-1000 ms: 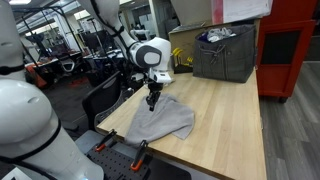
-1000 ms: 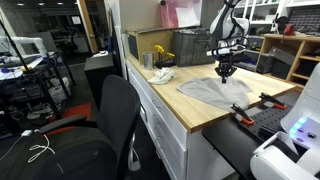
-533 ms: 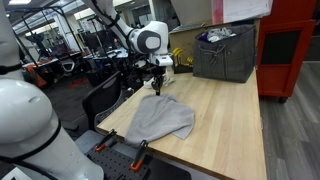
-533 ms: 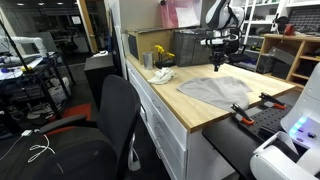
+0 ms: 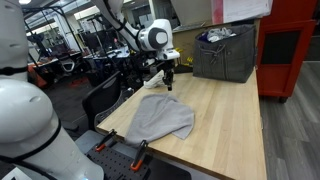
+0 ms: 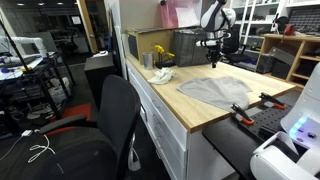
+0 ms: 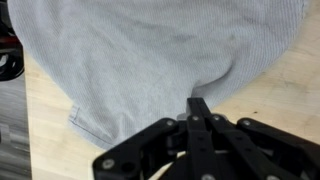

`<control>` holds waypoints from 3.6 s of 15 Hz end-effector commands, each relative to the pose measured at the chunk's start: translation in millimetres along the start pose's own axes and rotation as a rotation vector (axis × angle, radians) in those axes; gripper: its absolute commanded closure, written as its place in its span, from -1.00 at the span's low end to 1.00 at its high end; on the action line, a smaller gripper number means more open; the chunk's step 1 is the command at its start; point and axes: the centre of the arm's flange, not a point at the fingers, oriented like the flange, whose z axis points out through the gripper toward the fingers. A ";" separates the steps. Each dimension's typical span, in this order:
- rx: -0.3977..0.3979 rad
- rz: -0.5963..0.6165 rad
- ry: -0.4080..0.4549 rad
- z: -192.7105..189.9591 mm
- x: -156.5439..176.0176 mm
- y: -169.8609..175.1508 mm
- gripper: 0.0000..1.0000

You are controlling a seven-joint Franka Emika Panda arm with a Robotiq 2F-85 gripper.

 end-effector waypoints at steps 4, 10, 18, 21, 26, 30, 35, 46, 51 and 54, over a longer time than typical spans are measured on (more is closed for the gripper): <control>0.071 0.008 -0.015 -26.1 -31.5 -3.5 -0.13; 0.123 -0.014 -0.075 -46.7 -60.9 -18.3 -0.98; 0.080 -0.011 -0.019 -33.3 -27.1 -24.0 -1.00; 0.079 -0.015 -0.019 -32.0 -28.4 -26.2 -1.00; 0.076 0.051 0.072 -9.8 6.0 -48.6 -1.00; 0.018 0.178 0.078 27.2 34.4 -67.0 -1.00; -0.031 0.336 0.033 65.9 43.7 -89.3 -1.00; -0.195 0.566 -0.046 118.9 61.4 -84.6 -0.46; -0.160 0.610 -0.047 111.0 63.3 -91.4 0.25; -0.147 0.628 -0.043 106.2 65.5 -91.8 0.69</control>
